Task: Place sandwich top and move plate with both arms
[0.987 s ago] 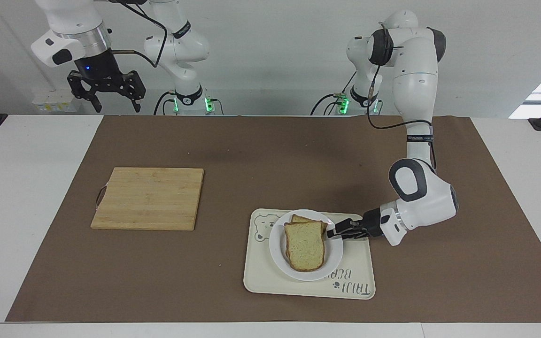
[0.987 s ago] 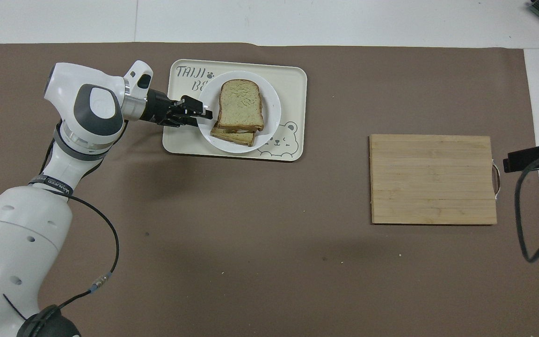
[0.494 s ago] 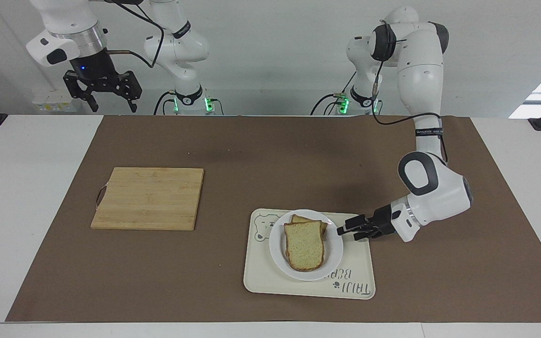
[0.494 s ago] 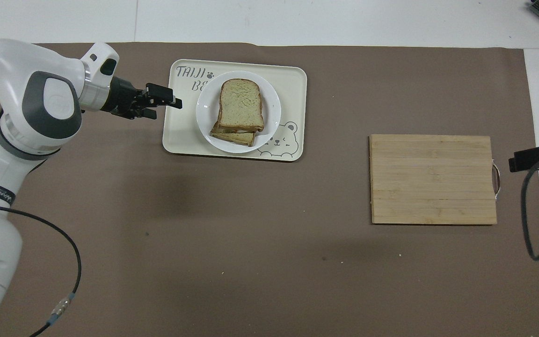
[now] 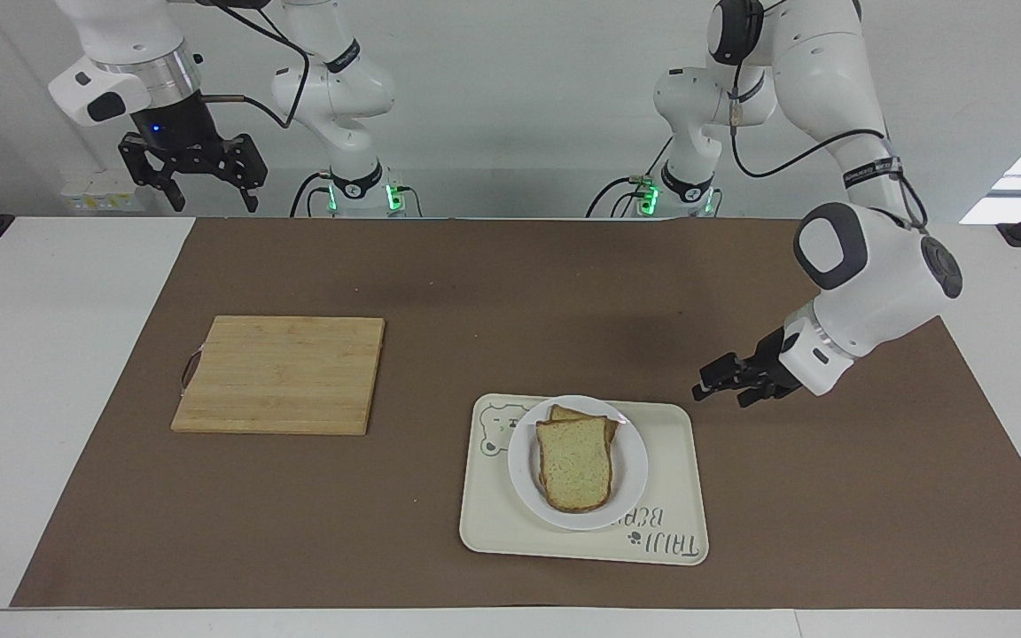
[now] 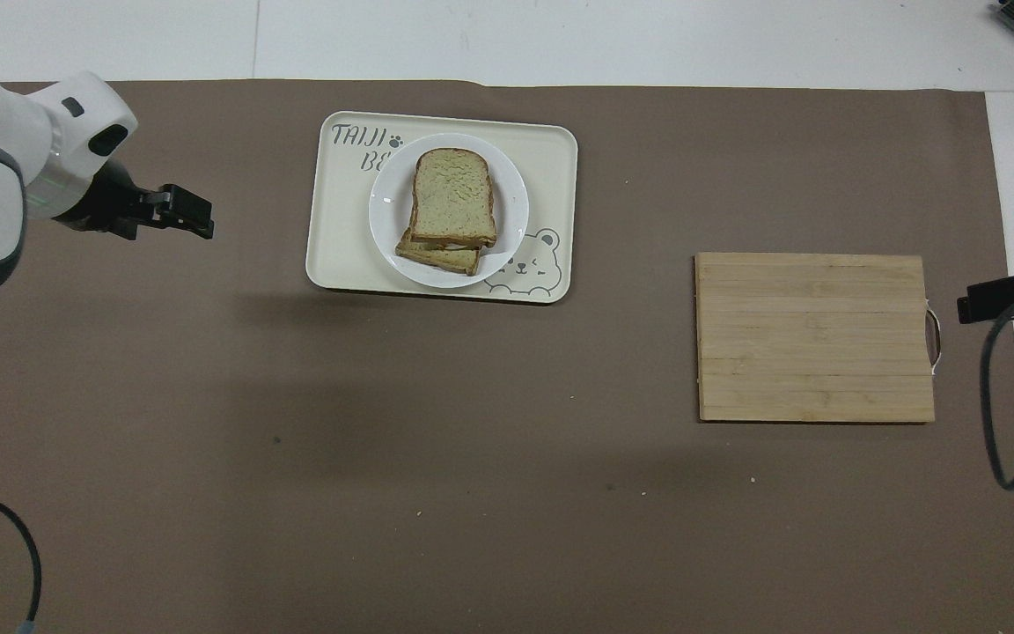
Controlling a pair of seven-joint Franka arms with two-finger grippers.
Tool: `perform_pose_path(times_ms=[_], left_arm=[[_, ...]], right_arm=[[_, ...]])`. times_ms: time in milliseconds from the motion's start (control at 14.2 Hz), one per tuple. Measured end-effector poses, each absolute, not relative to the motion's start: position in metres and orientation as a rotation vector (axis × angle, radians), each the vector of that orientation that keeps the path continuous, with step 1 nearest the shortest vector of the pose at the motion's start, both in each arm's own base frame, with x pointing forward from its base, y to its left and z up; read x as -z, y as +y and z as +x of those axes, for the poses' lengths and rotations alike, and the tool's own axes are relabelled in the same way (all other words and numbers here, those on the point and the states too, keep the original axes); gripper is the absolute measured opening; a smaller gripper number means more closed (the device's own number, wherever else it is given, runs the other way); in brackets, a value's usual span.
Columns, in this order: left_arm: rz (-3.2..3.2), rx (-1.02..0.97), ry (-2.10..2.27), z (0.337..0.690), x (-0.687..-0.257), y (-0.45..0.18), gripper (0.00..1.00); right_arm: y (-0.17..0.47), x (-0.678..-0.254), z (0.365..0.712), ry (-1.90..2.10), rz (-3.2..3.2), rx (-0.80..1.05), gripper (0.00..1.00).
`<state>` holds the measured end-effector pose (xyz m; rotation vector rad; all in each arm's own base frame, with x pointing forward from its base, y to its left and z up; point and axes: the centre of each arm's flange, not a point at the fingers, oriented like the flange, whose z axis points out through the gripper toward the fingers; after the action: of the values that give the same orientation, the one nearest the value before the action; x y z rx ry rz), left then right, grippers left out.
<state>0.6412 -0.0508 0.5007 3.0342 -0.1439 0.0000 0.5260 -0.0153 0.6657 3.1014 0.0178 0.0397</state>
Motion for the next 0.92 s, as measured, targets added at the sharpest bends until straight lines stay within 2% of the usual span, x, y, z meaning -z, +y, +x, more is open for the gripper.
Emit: perform_pose_path(times_ms=[212, 494, 635, 917], left_arm=[[3.085, -0.023, -0.25, 0.613, -0.557, -0.027, 1.0], [3.114, -0.066, -0.304, 0.57, -0.622, -0.027, 1.0], [3.111, -0.072, -0.306, 0.556, -0.638, -0.025, 1.0], [3.111, -0.051, -0.295, 0.552, -0.634, -0.021, 1.0]], right_arm=[[-0.015, -0.666, 0.526, 0.018, 3.101, -0.04, 1.0], [-0.015, -0.666, 0.526, 0.018, 3.101, -0.04, 1.0], [-0.015, -0.666, 0.526, 0.018, 3.101, -0.04, 1.0], [-0.015, -0.666, 0.526, 0.018, 3.101, -0.04, 1.0]])
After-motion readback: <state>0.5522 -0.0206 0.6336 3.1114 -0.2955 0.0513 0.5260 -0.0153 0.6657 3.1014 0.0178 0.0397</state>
